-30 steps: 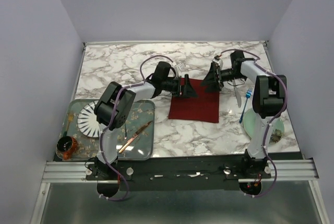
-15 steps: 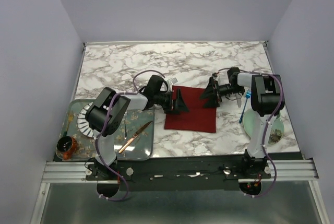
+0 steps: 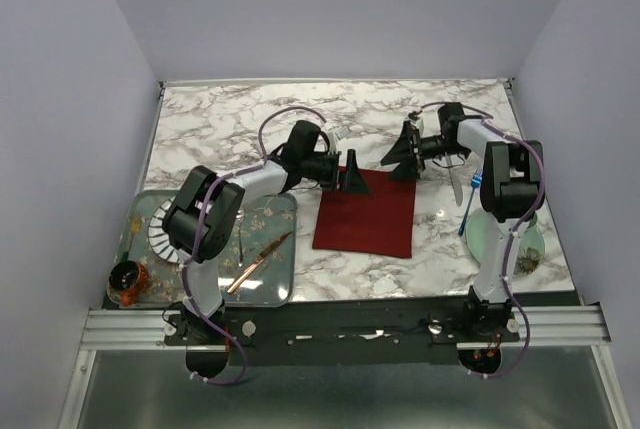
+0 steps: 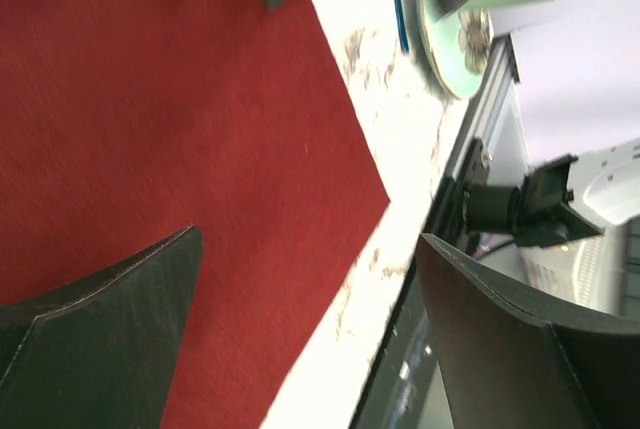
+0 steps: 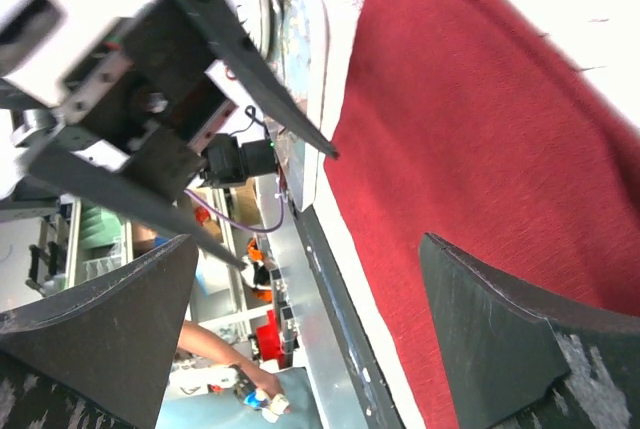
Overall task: Fold the napkin into a case and place the utensils inside
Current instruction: Smooth out the lower triangle-folded napkin at the center of the board.
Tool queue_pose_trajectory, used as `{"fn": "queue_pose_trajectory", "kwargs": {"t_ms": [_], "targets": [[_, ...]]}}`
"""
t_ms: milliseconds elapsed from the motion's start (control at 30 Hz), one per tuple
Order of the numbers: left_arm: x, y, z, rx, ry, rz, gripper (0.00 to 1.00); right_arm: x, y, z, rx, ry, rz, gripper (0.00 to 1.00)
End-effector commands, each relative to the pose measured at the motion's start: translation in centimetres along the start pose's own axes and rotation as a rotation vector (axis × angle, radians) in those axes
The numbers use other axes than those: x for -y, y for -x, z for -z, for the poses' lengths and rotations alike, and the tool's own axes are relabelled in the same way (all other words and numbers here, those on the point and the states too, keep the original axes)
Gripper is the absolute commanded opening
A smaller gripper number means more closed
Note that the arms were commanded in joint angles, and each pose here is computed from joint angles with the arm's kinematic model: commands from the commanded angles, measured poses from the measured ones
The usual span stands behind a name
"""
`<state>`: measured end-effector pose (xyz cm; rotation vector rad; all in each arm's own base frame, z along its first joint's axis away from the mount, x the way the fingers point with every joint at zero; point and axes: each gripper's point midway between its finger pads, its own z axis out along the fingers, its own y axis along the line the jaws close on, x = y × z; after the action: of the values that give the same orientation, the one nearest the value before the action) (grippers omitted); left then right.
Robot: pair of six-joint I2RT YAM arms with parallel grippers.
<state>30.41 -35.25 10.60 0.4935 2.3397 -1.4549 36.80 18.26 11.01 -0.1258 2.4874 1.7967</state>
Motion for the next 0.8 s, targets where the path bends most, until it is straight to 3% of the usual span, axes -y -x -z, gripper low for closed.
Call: {"fn": "queue_pose_trajectory", "kwargs": {"t_ms": [0, 233, 400, 600, 667, 767], "targets": [[-3.0, 0.5, -1.7, 0.001, 0.072, 0.016, 0.99, 3.6, 0.3, -0.5, -0.014, 0.001, -0.112, 1.0], [-7.5, -2.5, -2.3, -0.028, 0.144, 0.194, 0.99, 7.8, 0.2, -1.0, -0.019, -0.026, -0.188, 1.0], [-7.1, -3.8, -1.6, -0.046, 0.131, 0.223, 0.99, 7.1, 0.4, -0.9, -0.014, -0.011, -0.195, 1.0], [-3.7, 0.0, -0.2, 0.017, 0.098, 0.025, 0.99, -0.1, 1.2, 1.8, 0.041, -0.049, 0.011, 0.98], [-2.0, 2.0, 0.3, 0.047, 0.097, -0.057, 0.99, -0.3, 0.9, 2.6, 0.051, -0.138, 0.06, 0.97], [-2.7, 3.8, 1.6, 0.048, 0.247, -0.205, 0.99, 0.2, 0.8, 4.7, 0.096, -0.285, 0.134, 0.92]]}}
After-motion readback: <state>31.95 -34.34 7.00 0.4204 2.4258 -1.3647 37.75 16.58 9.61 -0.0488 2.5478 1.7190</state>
